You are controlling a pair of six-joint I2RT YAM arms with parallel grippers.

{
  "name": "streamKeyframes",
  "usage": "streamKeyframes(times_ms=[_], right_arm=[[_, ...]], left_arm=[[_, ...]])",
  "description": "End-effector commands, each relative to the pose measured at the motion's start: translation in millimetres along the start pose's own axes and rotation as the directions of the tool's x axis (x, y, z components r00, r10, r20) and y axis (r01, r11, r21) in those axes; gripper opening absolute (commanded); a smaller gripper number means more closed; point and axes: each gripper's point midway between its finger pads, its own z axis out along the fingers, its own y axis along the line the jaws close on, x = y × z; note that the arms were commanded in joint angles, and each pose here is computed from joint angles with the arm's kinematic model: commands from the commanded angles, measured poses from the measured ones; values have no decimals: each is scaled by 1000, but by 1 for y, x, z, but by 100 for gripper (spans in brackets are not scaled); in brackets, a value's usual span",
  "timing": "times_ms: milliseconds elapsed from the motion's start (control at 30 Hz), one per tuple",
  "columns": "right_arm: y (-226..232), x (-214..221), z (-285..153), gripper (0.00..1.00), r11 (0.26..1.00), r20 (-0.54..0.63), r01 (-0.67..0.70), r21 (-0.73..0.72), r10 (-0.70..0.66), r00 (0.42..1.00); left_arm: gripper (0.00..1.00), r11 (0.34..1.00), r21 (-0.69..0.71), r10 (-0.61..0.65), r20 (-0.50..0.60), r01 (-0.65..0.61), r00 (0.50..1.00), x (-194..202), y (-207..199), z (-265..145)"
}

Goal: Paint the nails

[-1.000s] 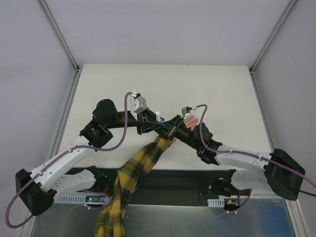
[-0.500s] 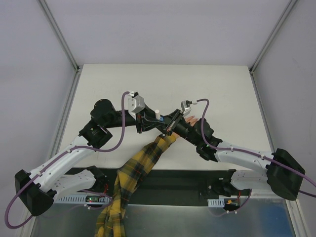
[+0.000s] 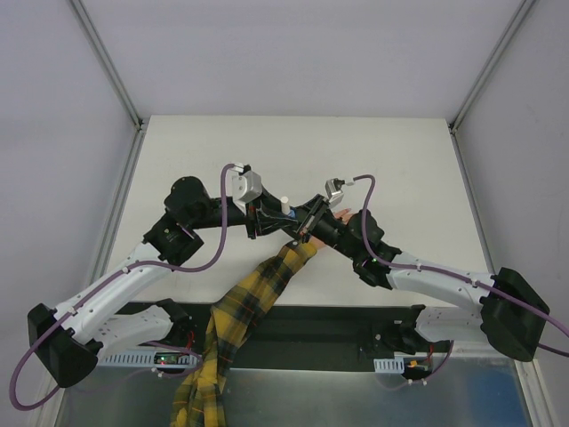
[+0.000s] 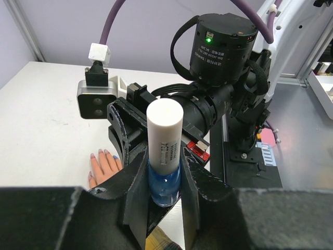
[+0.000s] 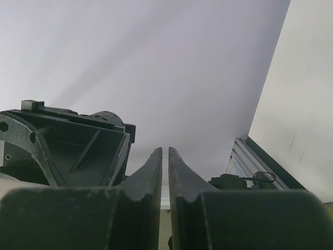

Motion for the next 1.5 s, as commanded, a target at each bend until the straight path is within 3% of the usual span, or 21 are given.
streamKeyframes(times_ms=[0,100,200,267,367,400,467,500,533,633,733,967,1467], right_arm=[[88,-2,-4,11,968,-12,34,-248,-38,999],[63,3,-8,17,985,-26,48,-167,-53,998],[22,8,-20,36,995,-63,93,-22,-94,994],[-23,13,-36,40,980,-122,141,143,-123,985],[-41,11,-68,51,879,-254,398,262,-335,907],[-72,9,-98,53,734,-412,589,338,-448,794],[-31,-12,-109,55,614,-429,732,295,-600,675],[-39,-22,-131,60,477,-521,831,287,-650,553],[-3,-31,-133,62,444,-490,864,237,-714,501],[27,-37,-144,70,336,-523,935,111,-781,342],[67,-31,-136,73,325,-495,945,-35,-827,266],[109,-18,-103,67,363,-491,905,-220,-843,219],[102,5,-85,54,440,-543,817,-372,-817,193]], left_arm=[[19,1000,16,-21,-56,22,998,16,0,4],[10,999,22,-21,-56,22,998,14,-2,3],[0,999,39,-19,-65,22,998,11,-6,2],[0,998,61,-19,-72,24,997,10,-10,1],[0,987,153,-28,-86,41,996,8,-26,0],[0,975,218,-33,-94,53,995,7,-37,-2],[0,957,277,-51,-115,81,992,10,-45,-2],[0,944,318,-53,-120,89,991,8,-52,-4],[0,934,339,-67,-134,110,989,11,-53,-3],[0,911,384,-100,-158,154,982,13,-59,-3],[0,895,406,-124,-176,187,977,14,-61,-1],[0,882,423,-139,-189,208,972,16,-64,-1],[0,878,428,-143,-193,215,971,16,-65,-1]])
